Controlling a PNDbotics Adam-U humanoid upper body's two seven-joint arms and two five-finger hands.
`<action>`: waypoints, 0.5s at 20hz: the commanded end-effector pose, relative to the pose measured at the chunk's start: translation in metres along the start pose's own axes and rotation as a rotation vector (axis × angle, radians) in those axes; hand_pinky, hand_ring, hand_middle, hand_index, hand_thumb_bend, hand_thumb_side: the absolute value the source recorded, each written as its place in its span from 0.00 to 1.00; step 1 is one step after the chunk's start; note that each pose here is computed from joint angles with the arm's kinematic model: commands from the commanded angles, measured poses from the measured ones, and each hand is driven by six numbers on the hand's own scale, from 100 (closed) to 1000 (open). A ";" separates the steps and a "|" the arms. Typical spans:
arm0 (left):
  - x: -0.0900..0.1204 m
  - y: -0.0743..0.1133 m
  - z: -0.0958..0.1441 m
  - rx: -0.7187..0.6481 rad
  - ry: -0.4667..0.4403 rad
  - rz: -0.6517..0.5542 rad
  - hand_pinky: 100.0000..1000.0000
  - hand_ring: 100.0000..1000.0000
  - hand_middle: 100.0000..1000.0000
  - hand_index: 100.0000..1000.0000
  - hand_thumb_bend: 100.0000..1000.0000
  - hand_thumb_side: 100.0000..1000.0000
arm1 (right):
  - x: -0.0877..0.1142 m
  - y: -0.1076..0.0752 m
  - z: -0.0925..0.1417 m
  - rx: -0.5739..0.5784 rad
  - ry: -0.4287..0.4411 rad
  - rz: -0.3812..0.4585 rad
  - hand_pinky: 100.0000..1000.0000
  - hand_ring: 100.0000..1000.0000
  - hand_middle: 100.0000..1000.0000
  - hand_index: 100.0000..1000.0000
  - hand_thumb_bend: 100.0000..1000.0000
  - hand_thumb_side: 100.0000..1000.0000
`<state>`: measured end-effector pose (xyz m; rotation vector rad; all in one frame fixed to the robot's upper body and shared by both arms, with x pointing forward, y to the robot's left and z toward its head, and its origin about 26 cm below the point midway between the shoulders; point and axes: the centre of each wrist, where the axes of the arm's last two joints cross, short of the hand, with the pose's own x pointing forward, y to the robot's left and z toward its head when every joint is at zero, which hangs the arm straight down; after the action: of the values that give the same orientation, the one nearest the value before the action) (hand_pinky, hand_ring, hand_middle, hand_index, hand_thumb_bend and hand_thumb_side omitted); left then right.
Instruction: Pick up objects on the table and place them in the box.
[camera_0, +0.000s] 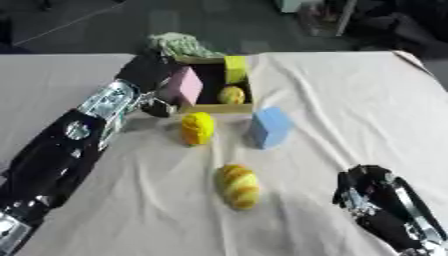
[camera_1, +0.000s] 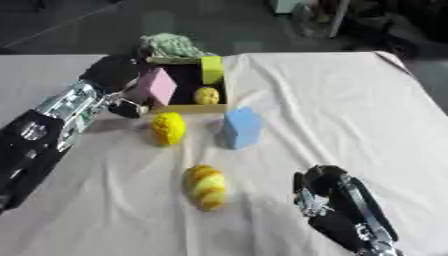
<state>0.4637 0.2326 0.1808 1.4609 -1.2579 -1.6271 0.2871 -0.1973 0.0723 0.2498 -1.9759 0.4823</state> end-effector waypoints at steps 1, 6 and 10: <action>-0.005 0.013 -0.003 0.018 0.027 -0.032 0.79 0.76 0.81 0.98 0.32 0.33 | 0.005 -0.002 -0.003 0.006 -0.020 0.008 0.33 0.24 0.18 0.47 0.00 0.21; -0.005 0.019 -0.002 0.043 0.035 -0.042 0.85 0.82 0.90 0.99 0.42 0.34 | 0.004 -0.001 -0.003 0.007 -0.020 0.007 0.32 0.24 0.17 0.47 0.00 0.21; -0.006 0.024 -0.002 0.095 0.053 -0.029 0.88 0.84 0.93 1.00 0.43 0.32 | 0.004 -0.001 -0.003 0.007 -0.018 0.007 0.32 0.23 0.17 0.47 0.00 0.21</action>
<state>0.4626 0.2298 0.1845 1.5228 -1.2573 -1.5966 0.2871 -0.1973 0.0722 0.2499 -1.9757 0.4825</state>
